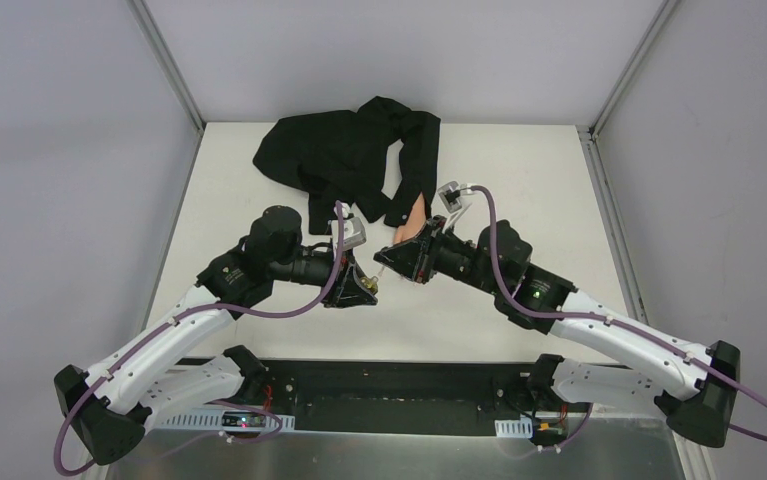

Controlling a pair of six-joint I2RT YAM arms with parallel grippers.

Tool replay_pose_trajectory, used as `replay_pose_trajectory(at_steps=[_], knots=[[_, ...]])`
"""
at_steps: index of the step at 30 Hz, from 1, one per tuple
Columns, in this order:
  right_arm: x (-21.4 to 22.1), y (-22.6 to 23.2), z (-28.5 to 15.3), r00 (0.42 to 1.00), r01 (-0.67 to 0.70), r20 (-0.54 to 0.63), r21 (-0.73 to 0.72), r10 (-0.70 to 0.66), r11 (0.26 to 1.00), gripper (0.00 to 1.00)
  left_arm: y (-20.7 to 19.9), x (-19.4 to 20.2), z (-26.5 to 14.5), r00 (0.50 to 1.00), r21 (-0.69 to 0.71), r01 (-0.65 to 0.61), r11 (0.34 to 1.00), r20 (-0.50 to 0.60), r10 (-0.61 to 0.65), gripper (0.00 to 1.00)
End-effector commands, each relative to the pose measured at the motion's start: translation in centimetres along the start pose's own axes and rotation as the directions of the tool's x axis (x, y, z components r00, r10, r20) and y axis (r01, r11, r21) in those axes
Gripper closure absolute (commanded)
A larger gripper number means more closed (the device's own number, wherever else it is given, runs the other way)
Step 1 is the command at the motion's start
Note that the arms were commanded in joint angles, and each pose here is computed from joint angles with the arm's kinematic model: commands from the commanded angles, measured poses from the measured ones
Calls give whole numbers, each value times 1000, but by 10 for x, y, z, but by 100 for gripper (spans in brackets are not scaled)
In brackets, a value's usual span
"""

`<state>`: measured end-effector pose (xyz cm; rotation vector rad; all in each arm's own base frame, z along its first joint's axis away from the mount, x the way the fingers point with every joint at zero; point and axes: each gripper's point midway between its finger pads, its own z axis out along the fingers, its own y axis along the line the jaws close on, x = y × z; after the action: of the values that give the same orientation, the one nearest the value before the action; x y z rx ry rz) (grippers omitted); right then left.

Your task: Paint the nails

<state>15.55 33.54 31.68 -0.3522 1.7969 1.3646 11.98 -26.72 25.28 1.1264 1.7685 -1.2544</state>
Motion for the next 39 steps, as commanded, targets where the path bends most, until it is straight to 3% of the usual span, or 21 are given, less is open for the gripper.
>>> replay_pose_trajectory(at_steps=[1,39], knots=[[-10,9,1,999,-6,42,-28,7,1000,100,-17,-25,-5,994,52,-89,995,69,85,100],[-2,12,5,1000,-27,8,-50,27,998,100,-10,-23,-2,995,23,-77,997,64,75,100]])
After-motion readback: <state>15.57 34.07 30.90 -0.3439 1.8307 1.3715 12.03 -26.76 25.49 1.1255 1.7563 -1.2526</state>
